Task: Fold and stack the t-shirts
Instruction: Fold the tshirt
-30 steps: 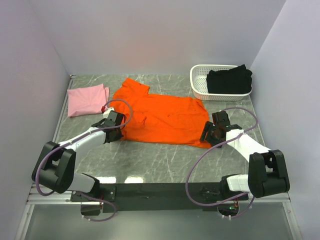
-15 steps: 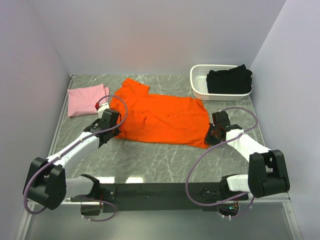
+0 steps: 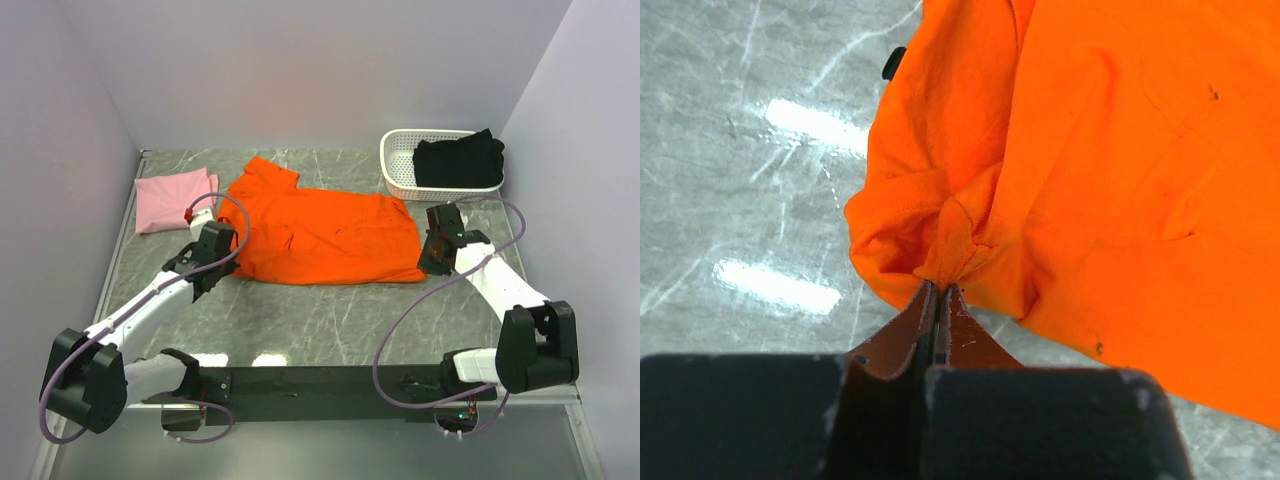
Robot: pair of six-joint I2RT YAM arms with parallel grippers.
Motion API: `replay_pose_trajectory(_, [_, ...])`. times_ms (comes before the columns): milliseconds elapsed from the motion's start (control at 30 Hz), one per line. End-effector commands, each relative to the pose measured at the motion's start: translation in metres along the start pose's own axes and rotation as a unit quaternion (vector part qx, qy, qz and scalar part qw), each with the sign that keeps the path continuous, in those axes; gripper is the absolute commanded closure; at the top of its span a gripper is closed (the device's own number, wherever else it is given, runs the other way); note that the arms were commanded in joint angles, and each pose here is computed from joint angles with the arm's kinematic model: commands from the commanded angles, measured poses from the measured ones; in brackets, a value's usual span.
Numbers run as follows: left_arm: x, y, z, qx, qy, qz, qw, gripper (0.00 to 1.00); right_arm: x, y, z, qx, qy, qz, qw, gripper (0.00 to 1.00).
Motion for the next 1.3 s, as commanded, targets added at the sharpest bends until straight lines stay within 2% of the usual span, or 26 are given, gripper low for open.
replay_pose_trajectory(0, [-0.005, -0.002, -0.001, -0.019, 0.018, -0.003, 1.000, 0.99, -0.008, -0.016, -0.007, -0.013, 0.070, -0.022, 0.997, 1.00])
replay_pose_trajectory(367, [-0.023, -0.012, -0.009, -0.019, 0.050, 0.025, 0.998, 0.99, 0.002, -0.020, -0.012, -0.051, 0.143, 0.020, 0.988, 1.00])
replay_pose_trajectory(667, [-0.027, -0.018, 0.003, 0.039, -0.029, 0.054, 0.997, 0.99, 0.015, -0.017, -0.016, -0.064, 0.182, 0.044, 0.980, 1.00])
replay_pose_trajectory(867, [-0.023, -0.014, 0.005, 0.057, -0.047, 0.075, 0.994, 1.00, 0.012, -0.018, -0.017, -0.062, 0.186, 0.038, 0.980, 1.00])
replay_pose_trajectory(967, [-0.023, -0.017, 0.004, 0.064, -0.056, 0.078, 0.993, 0.89, 0.013, -0.017, -0.018, -0.064, 0.189, 0.041, 0.979, 1.00])
replay_pose_trajectory(1067, [-0.024, -0.021, 0.003, 0.069, -0.062, 0.081, 0.992, 0.62, 0.013, -0.016, -0.017, -0.064, 0.187, 0.045, 0.979, 0.99])
replay_pose_trajectory(1133, [-0.028, -0.025, 0.002, 0.070, -0.059, 0.079, 0.993, 0.52, 0.012, -0.017, -0.017, -0.063, 0.182, 0.045, 0.980, 0.93])
replay_pose_trajectory(1200, [-0.031, -0.029, 0.002, 0.069, -0.062, 0.070, 0.993, 0.35, 0.009, -0.019, -0.016, -0.064, 0.178, 0.042, 0.981, 0.77])
replay_pose_trajectory(1233, [-0.033, -0.032, 0.002, 0.067, -0.062, 0.065, 0.994, 0.32, 0.007, -0.020, -0.015, -0.063, 0.174, 0.038, 0.982, 0.68])
replay_pose_trajectory(1267, [-0.036, -0.038, 0.000, 0.063, -0.058, 0.055, 0.995, 0.29, 0.004, -0.021, -0.014, -0.063, 0.170, 0.035, 0.983, 0.55])
Point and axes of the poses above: each gripper's point midway between its finger pads, its own x axis out along the fingers, its own z axis along the line the jaws close on, y = z × x, the point moved 10 cm from there along -x, back along the fingers, and after that the axes turned 4 degrees about x, right-handed, at the moved point
